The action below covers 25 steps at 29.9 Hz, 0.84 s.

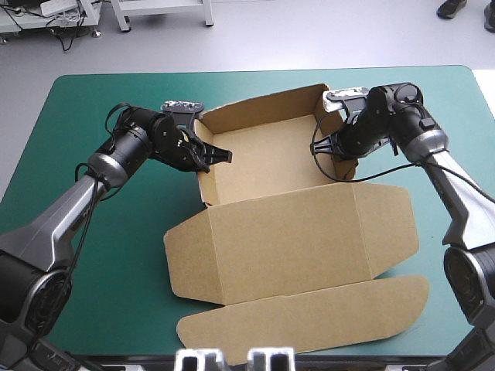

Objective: Fold the box

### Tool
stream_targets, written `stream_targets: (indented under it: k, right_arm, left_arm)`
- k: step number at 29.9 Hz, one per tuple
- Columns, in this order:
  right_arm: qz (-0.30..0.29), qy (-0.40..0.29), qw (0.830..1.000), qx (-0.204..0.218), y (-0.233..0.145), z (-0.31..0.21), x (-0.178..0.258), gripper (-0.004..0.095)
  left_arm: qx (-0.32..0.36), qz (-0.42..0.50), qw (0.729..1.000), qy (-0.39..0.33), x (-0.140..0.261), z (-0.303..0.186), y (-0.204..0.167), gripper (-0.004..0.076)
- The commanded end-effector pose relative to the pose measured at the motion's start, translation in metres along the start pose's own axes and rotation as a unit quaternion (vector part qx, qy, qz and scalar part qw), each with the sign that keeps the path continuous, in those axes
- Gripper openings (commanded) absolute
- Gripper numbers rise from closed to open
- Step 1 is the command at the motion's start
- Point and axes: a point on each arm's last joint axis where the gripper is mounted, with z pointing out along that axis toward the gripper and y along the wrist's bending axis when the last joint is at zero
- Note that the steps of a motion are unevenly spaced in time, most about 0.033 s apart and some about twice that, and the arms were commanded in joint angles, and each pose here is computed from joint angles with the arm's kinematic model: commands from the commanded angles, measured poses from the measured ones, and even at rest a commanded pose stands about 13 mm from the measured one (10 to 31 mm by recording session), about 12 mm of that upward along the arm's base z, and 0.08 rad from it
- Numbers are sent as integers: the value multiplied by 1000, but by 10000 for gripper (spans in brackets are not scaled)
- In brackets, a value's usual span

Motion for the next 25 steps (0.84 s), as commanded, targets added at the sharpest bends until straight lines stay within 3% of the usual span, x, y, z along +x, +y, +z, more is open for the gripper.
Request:
stream_targets:
  k: [1,8,19,25]
  right_arm:
    - [-22,-7,1000,21,2,-17,-1,-15]
    - [-48,9,995,82,26,12,-4,-14]
    - [-10,31,999,36,38,42,-6,-15]
    - [-14,43,998,46,36,42,-4,-15]
  left_arm:
    - [-2,43,999,-16,-7,-16,-4,-5]
    - [-4,41,999,16,-8,6,-3,-5]
    - [-12,78,996,53,-15,25,-21,-5]
    - [-33,87,993,71,-13,36,-21,-5]
